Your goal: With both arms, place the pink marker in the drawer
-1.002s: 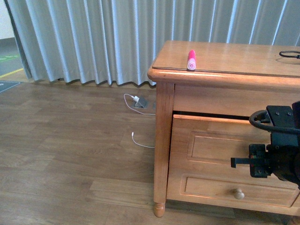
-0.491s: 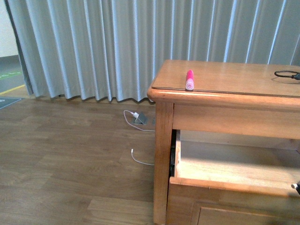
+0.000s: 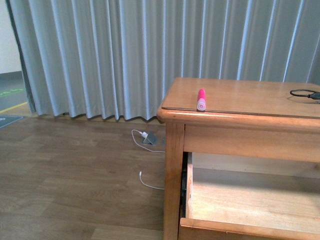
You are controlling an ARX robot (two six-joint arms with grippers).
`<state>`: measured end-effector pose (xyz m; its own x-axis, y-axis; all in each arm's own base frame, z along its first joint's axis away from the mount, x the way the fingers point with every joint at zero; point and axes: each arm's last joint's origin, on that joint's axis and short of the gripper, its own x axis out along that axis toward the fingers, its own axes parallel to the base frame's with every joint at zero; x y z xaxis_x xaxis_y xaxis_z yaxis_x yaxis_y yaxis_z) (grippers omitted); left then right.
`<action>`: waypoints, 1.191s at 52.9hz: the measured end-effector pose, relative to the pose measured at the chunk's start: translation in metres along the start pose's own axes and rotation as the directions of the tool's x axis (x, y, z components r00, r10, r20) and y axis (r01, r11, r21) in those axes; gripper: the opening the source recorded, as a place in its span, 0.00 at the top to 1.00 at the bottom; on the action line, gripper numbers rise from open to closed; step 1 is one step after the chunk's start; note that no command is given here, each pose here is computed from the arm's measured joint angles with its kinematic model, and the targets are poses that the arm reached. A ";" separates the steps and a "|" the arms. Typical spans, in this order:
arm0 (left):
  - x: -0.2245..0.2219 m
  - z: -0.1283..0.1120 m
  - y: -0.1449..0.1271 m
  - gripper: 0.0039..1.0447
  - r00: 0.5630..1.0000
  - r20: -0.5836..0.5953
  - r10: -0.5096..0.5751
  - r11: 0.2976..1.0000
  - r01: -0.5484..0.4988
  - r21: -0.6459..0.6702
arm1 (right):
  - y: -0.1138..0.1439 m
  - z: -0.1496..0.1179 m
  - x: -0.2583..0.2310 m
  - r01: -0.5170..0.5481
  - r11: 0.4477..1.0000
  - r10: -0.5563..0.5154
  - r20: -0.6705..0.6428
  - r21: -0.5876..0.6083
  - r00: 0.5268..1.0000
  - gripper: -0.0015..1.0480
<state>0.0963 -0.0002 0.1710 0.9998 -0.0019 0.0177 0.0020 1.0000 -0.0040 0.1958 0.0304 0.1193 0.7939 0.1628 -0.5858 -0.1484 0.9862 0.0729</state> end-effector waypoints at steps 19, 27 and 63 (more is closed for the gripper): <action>0.000 0.000 0.000 0.06 1.000 0.000 0.000 1.000 0.000 0.000 | -0.006 0.011 -0.092 -0.060 0.997 0.050 0.181 0.050 0.982 0.08; 0.000 0.000 0.000 0.06 1.000 0.000 0.000 1.000 0.000 0.000 | -0.010 0.009 -0.117 -0.059 0.996 0.040 0.271 0.063 0.962 0.08; 0.000 0.000 0.000 0.06 1.000 0.000 0.000 1.000 0.000 0.000 | -0.012 -0.006 -0.121 0.157 0.987 -0.150 0.585 0.038 0.797 0.57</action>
<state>0.0963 -0.0002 0.1710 0.9998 -0.0015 0.0177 0.0016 1.0000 -0.0040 0.0978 -0.0009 0.1847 1.0000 -0.0008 -0.0059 0.0008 0.9999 0.0106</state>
